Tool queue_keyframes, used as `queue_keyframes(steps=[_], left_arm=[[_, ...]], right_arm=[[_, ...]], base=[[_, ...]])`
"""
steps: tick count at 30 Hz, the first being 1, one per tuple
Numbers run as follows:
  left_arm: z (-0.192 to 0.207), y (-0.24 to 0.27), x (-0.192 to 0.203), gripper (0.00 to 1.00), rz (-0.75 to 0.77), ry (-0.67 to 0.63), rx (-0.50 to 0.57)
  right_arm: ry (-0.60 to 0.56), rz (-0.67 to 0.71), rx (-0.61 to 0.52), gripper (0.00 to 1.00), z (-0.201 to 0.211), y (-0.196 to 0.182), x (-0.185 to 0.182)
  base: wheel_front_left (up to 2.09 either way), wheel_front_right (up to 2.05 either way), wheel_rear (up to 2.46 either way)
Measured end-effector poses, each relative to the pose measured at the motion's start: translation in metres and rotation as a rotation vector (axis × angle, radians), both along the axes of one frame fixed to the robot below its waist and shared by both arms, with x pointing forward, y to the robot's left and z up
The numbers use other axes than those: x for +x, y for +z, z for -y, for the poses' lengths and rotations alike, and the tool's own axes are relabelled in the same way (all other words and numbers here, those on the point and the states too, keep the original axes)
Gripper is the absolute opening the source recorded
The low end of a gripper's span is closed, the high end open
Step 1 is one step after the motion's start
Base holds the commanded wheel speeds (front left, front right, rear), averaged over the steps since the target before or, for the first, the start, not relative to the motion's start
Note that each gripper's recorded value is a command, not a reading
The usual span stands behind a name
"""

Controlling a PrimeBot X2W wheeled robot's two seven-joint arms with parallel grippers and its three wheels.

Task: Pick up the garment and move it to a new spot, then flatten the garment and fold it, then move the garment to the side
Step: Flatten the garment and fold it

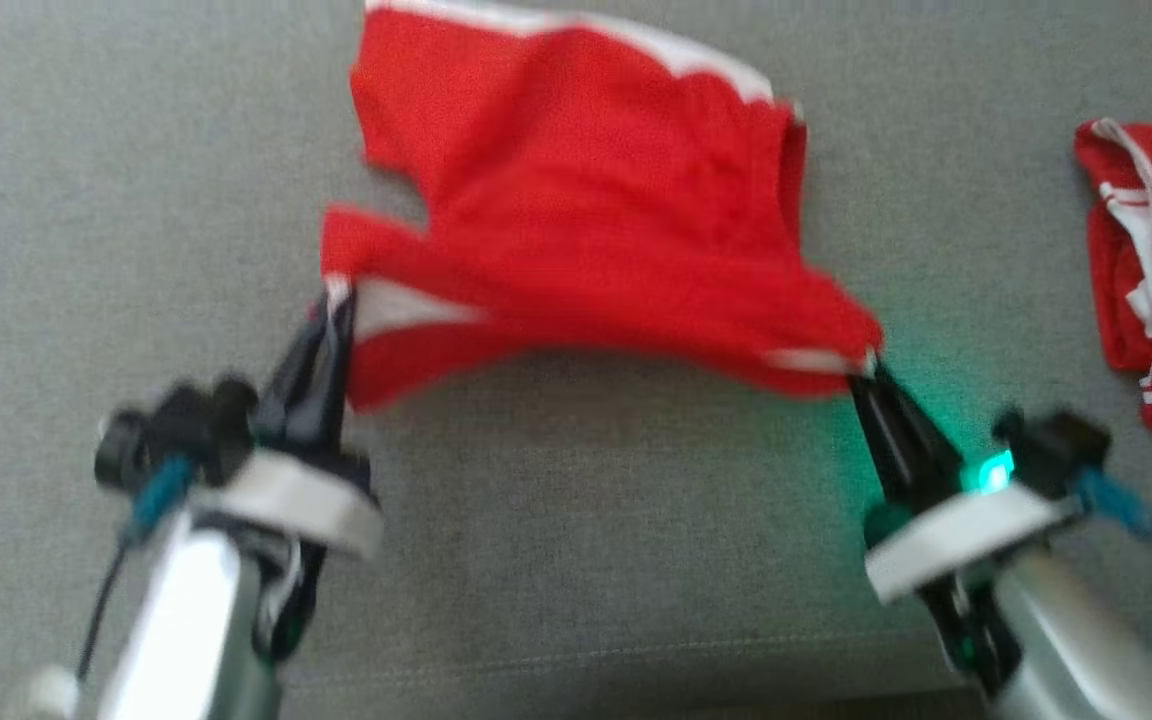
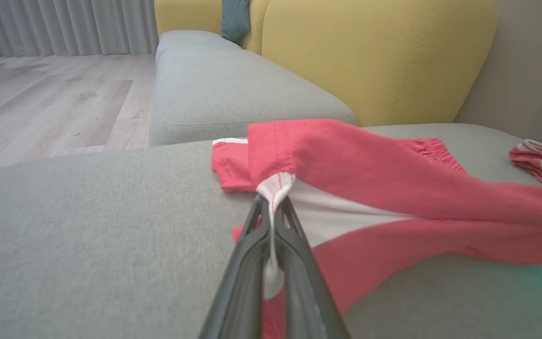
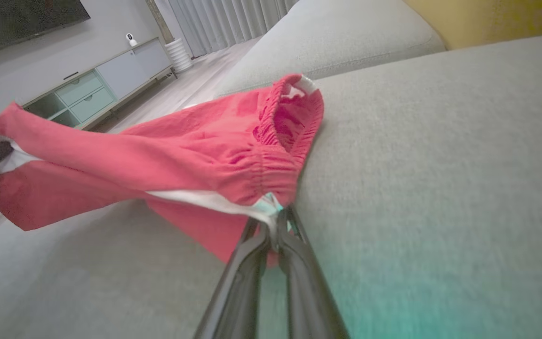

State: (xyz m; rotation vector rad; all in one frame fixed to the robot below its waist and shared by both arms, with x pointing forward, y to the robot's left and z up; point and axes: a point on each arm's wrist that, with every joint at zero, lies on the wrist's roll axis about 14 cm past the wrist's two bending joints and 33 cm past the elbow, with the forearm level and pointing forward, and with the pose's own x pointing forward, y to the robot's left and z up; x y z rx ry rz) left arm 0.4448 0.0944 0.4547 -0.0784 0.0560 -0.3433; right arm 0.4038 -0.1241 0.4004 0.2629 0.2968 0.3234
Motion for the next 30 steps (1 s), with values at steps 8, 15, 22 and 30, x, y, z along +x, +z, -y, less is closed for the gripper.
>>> queue_keyframes(steps=[8,15,22,30], left_arm=[[-0.011,-0.004,-0.063,0.0,-0.046,0.034,-0.023],[-0.016,-0.003,-0.079,0.0,-0.056,0.055,-0.029],[-0.011,-0.005,-0.061,0.0,-0.117,0.034,-0.063],[0.005,0.012,0.01,0.0,-0.114,-0.04,-0.054]], right_arm=[[-0.042,-0.061,-0.004,0.0,0.008,0.009,-0.064],[-0.038,-0.095,-0.002,0.0,0.002,0.026,-0.08],[-0.021,-0.152,0.027,0.0,-0.007,0.032,-0.07],[-0.008,-0.149,0.074,0.0,-0.011,0.042,-0.013]], base=[[0.0,0.0,0.0],[0.0,0.0,0.0],[0.0,0.0,0.0],[0.0,0.0,0.0]])
